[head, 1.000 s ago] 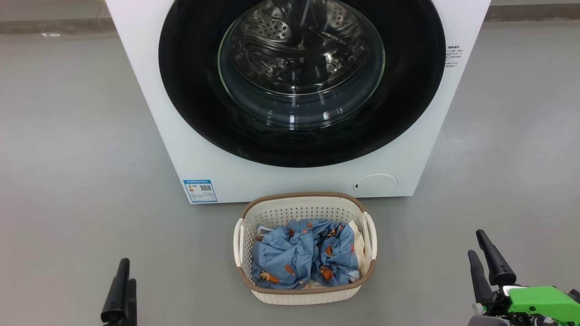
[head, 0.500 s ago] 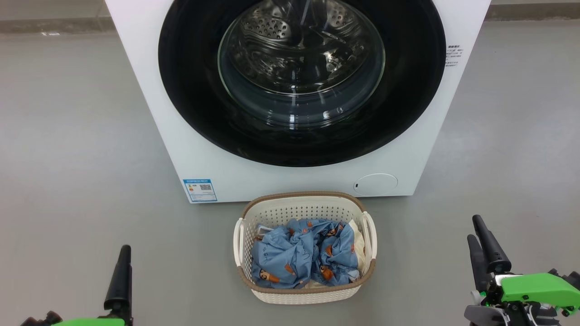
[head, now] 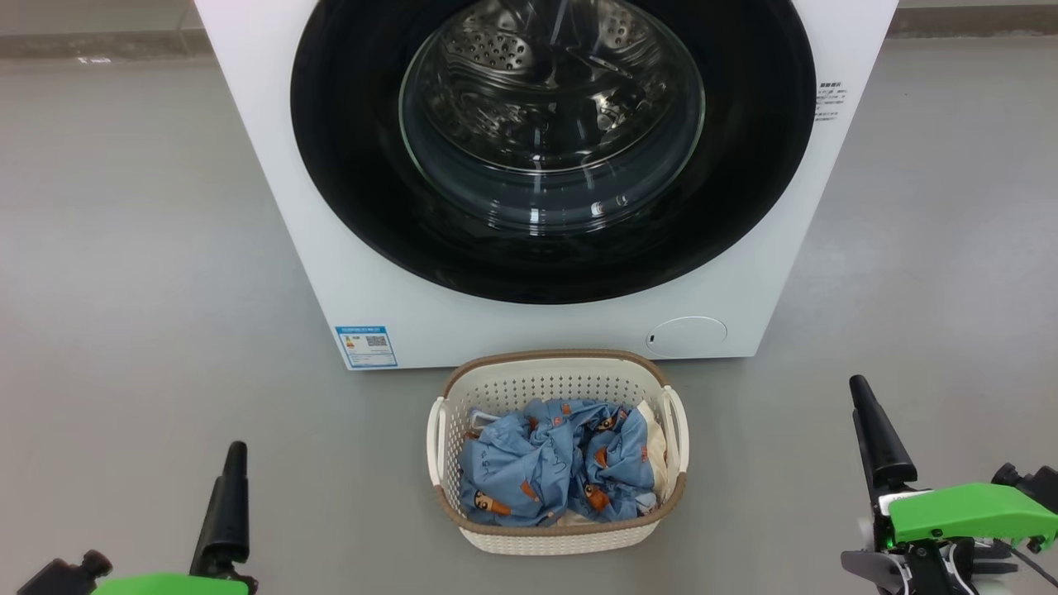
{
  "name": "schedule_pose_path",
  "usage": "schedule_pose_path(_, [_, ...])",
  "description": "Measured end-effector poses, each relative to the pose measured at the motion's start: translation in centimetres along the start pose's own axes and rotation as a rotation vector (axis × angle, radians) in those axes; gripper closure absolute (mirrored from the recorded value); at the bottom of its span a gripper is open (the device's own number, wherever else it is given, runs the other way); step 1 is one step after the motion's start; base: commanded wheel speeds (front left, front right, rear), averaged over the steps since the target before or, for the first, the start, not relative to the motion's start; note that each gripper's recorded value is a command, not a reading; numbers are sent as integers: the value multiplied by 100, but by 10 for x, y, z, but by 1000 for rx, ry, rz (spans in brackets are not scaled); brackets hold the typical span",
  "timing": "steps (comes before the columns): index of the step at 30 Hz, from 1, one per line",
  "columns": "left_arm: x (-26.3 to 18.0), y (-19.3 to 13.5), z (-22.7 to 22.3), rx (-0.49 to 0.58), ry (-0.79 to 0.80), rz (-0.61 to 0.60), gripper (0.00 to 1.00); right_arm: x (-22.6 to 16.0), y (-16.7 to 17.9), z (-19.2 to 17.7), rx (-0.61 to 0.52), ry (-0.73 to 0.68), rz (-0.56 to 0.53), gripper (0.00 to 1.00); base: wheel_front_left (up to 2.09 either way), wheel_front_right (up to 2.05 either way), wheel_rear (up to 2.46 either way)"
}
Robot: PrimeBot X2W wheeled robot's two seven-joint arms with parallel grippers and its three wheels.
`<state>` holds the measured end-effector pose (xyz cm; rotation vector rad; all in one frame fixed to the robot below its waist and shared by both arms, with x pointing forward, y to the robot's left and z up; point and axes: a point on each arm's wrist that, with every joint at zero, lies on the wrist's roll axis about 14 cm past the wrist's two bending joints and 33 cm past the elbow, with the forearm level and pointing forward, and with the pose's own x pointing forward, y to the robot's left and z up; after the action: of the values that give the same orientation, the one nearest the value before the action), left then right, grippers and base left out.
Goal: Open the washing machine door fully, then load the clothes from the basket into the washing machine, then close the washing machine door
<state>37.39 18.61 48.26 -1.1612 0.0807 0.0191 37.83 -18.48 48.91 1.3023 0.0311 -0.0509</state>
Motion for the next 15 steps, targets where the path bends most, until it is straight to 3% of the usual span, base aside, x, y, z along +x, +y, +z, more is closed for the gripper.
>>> schedule_pose_path(15, [3,-9,-3,211,3,-29,0,4,11,-5,-302,28,50,0,0,0,0])
